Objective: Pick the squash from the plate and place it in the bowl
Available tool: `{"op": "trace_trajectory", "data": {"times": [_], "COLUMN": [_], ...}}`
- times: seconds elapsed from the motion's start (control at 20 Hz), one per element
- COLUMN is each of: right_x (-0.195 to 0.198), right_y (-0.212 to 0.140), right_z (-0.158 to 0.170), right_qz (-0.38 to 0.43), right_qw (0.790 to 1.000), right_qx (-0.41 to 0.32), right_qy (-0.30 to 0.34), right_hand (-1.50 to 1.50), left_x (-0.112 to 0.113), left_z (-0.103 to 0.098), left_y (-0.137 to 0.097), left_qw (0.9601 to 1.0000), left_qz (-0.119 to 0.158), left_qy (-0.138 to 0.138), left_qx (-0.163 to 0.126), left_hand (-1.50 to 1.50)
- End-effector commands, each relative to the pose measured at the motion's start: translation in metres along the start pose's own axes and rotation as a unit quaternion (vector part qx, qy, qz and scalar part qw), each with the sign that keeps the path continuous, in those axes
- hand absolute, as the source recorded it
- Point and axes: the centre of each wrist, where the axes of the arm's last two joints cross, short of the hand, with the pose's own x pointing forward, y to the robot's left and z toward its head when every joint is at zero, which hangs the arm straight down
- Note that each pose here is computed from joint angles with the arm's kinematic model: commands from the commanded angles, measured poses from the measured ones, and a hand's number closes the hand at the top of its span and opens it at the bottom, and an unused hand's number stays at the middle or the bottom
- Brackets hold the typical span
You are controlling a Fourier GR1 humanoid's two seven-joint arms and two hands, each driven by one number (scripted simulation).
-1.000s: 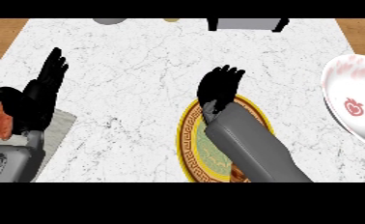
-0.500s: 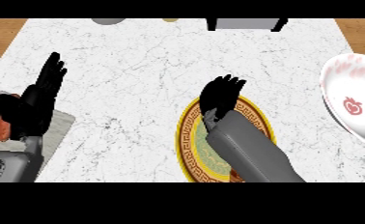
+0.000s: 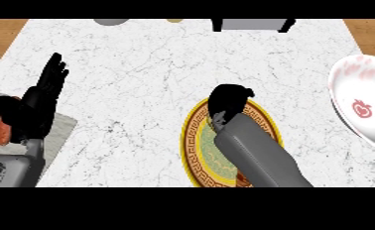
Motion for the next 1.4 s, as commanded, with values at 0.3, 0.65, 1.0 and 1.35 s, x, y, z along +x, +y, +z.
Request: {"op": "trace_trajectory", "data": {"times": [0.3,0.65,1.0,1.35], "right_x": [0.005,0.016,-0.09,-0.188], "right_y": [0.021,0.018,0.027,0.025], "right_z": [-0.014,-0.012,-0.011,0.026], "right_qz": [-0.009,-0.012,-0.149,-0.168], "right_qw": [0.999,0.997,0.944,0.924], "right_qx": [0.004,-0.053,-0.069,-0.188], "right_qy": [0.052,0.059,-0.287,-0.288], "right_hand": [1.5,1.5,1.5,1.5], "left_x": [0.009,0.002,-0.008,0.003], "left_z": [0.017,0.0,0.015,0.01], "left_y": [0.001,0.0,0.018,0.017], "left_qw": [1.0,1.0,0.9996,0.9993], "left_qz": [0.0,0.0,-0.001,0.001], "left_qy": [-0.002,0.001,0.017,0.015], "left_qx": [0.001,-0.004,0.022,0.034], "left_hand": [0.0,0.0,0.0,0.0]}}
